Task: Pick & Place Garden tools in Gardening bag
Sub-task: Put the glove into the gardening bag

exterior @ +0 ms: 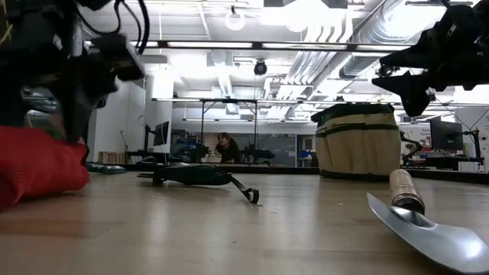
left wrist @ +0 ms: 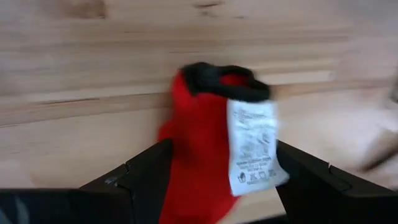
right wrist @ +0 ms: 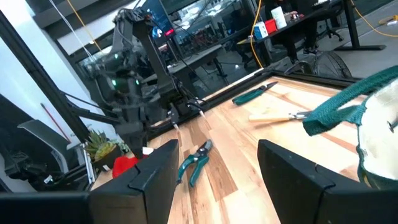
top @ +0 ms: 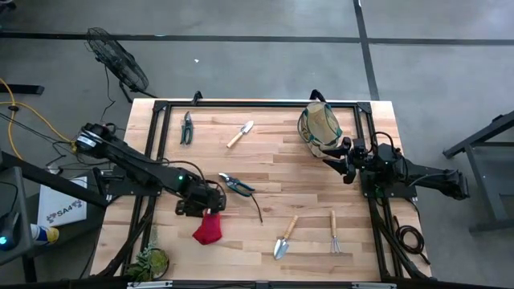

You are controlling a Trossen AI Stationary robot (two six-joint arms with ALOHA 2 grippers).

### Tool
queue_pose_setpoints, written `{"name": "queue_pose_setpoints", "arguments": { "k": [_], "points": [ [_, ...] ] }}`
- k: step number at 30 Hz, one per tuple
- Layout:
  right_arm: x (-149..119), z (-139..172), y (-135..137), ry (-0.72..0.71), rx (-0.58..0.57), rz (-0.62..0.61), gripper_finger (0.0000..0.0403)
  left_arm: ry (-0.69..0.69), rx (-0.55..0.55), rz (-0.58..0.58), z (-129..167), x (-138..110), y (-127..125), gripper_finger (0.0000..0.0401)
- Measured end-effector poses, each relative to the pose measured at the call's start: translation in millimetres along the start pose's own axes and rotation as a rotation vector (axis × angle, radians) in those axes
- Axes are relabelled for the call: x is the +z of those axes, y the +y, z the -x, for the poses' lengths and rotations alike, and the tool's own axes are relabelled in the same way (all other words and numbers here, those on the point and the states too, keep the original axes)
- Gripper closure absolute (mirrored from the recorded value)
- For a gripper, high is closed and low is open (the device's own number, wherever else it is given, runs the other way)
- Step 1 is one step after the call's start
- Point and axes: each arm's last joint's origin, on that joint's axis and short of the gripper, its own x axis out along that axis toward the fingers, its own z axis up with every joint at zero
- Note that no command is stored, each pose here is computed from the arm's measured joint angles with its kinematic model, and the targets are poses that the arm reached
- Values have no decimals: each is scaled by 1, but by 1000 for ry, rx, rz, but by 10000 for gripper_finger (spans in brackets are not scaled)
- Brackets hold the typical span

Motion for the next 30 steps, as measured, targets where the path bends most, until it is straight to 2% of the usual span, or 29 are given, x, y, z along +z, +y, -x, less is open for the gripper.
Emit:
{"name": "queue_pose_setpoints", "arguments": {
  "k": [11,14,18,30],
  "points": [
    [-1,-1,-1,11,-6,-1,192,48,49,-19,-22,1,-4,150],
    [-1,-1,0,11,-5,-1,192,51,54,-38,-23,1,-3,165],
    [-1,-1,-1,11,-6,-1,192,56,42,-46,-23,1,-5,207],
    [-1,-1,0,11,-5,-1,192,76,2,-130,-23,-1,-8,369]
  ]
}}
